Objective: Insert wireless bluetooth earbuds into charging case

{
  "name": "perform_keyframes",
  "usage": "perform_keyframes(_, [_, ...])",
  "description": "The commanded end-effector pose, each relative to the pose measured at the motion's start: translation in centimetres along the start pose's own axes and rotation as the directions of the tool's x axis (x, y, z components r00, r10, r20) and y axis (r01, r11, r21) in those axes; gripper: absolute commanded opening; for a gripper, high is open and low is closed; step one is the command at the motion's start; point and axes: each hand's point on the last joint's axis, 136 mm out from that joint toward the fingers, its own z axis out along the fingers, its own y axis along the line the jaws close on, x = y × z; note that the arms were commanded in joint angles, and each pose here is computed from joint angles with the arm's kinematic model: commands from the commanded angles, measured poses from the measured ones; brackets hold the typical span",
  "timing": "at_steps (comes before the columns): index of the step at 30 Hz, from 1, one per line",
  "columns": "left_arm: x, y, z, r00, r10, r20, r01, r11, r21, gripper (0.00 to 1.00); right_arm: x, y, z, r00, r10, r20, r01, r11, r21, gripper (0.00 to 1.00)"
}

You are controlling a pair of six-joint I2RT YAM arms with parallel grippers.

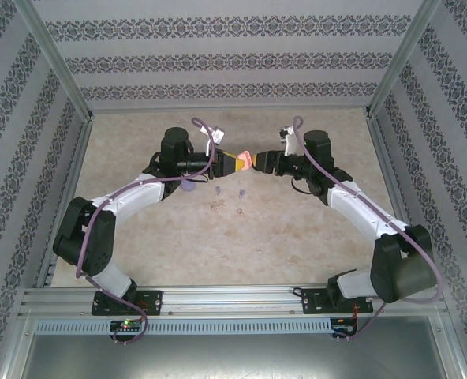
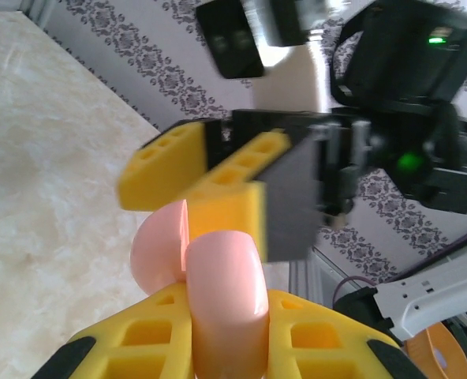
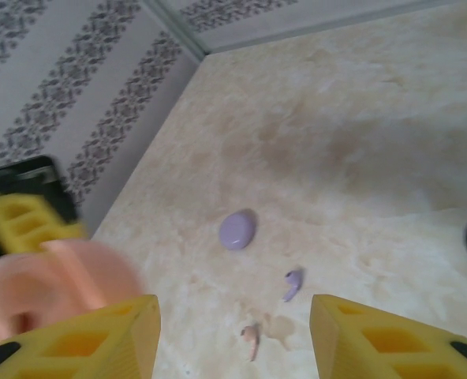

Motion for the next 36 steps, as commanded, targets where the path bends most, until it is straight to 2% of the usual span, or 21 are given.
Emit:
perform_keyframes(1, [-1.0,-2.9,-0.5,0.996,0.087,0.008,-0.087,0.994,0.068,0.0,0.2,-1.1,-0.2,0.999,0.03,0.019,-0.031,0.999,0.017,0.53])
perform_keyframes(9, [-0.9,-3.0,-0.5,0.996,0.088,0.01,-0.089,0.993,0.08,0.0,0.5,3.3,-3.3,0.999,0.019,0.046,-0.013,0.993,-0.115,0.54])
perform_keyframes(15, [-1.2,-3.3,-0.5,0.996,0.092,0.013,-0.092,0.992,0.091,0.0,0.2,5.5,-3.5,0.999,-0.003,0.053,0.012,0.984,-0.175,0.53])
perform_keyframes(36, [-1.3,-3.6,-0.4,0.996,0.092,0.011,-0.093,0.991,0.101,0.0,-0.6,6.0,-0.2,1.0,-0.012,0.018,0.015,0.982,-0.19,0.38])
